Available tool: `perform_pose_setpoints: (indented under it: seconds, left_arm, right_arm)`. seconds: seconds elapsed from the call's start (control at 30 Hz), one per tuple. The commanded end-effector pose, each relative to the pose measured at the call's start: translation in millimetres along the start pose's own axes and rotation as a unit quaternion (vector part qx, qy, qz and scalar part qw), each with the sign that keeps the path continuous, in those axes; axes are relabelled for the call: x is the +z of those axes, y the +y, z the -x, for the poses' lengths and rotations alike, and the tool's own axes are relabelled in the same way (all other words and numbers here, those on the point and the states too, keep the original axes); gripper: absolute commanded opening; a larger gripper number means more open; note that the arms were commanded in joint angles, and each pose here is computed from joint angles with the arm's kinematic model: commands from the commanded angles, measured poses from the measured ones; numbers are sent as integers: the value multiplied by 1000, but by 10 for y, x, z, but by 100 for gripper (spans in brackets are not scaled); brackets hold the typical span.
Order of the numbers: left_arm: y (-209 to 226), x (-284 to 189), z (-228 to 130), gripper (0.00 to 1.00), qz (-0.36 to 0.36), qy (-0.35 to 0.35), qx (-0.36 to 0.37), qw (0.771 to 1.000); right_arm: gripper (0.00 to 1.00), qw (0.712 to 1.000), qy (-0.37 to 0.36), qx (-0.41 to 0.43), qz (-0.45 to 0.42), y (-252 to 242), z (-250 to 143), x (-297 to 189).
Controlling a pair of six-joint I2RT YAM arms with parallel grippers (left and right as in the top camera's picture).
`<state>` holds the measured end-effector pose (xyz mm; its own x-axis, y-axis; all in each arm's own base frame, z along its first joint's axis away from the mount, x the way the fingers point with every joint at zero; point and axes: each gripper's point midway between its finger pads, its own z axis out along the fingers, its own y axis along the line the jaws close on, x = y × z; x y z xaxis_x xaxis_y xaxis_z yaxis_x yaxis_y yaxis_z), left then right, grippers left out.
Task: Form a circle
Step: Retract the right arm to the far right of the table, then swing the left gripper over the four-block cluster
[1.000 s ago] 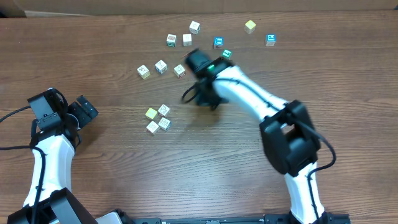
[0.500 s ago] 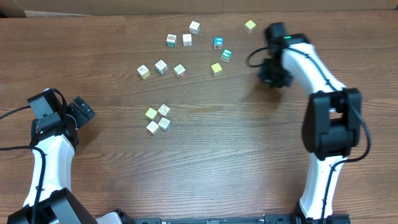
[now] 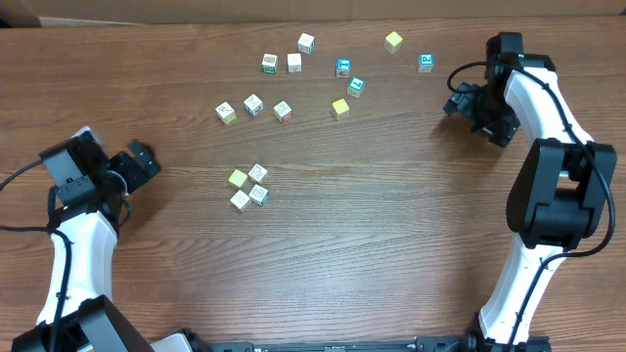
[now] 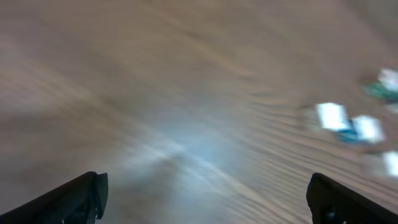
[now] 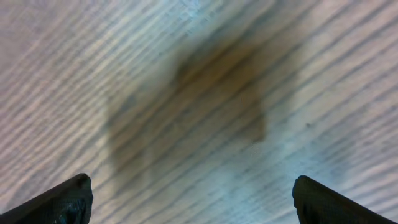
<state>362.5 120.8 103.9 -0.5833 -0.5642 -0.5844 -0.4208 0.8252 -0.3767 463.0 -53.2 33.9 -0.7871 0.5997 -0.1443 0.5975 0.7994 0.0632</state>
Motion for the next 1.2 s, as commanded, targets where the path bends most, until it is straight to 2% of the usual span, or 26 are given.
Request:
perform_pose_setpoints:
  seconds: [0.0,0.13,0.27,0.37,0.5,0.53,0.6,0.67,0.77,1.0,1.17]
  left_arm:
    - [-496,-110,-46,100,-130,24,29,991]
    - [-731,-315,122,100,-162,39,60,984]
    - [-966,-602,299,100,-143,53,156,976]
    - [-1203,-788,300,100,-123,67,243,960]
    - [-1574,-826,56,100,-156,88,301,937]
    - [-1615,-805,-60,96,-158,104,309,932]
    - [-1591,-748,-308,78,-139,140,335,921]
    - [-1463,-656,-511,69,-97,169,355,914]
    - [-1271,-504,-787,68,-43,196,379,903]
    - [-1188,-340,-1280,71,-52,230,407,883]
    - [-1093,-272,-1479,69,-48,244,399,883]
  right_arm:
    - [100,1000,-19,0,23,101,102,-104]
    - [100,999,-29,0,28,129,149,-108]
    - [100,999,-30,0,29,133,155,-109]
    - [100,999,-30,0,29,133,155,-109]
    - [100,999,-30,0,29,132,155,-109]
    - [100,999,-30,0,29,133,155,-109]
    - [100,999,-30,0,29,132,155,-109]
    - [100,999,-30,0,29,133,155,-109]
    - [100,999,-30,0,29,132,155,-109]
    - [100,999,-30,0,29,133,155,-109]
    - [100,999,-30,0,29,132,155,-109]
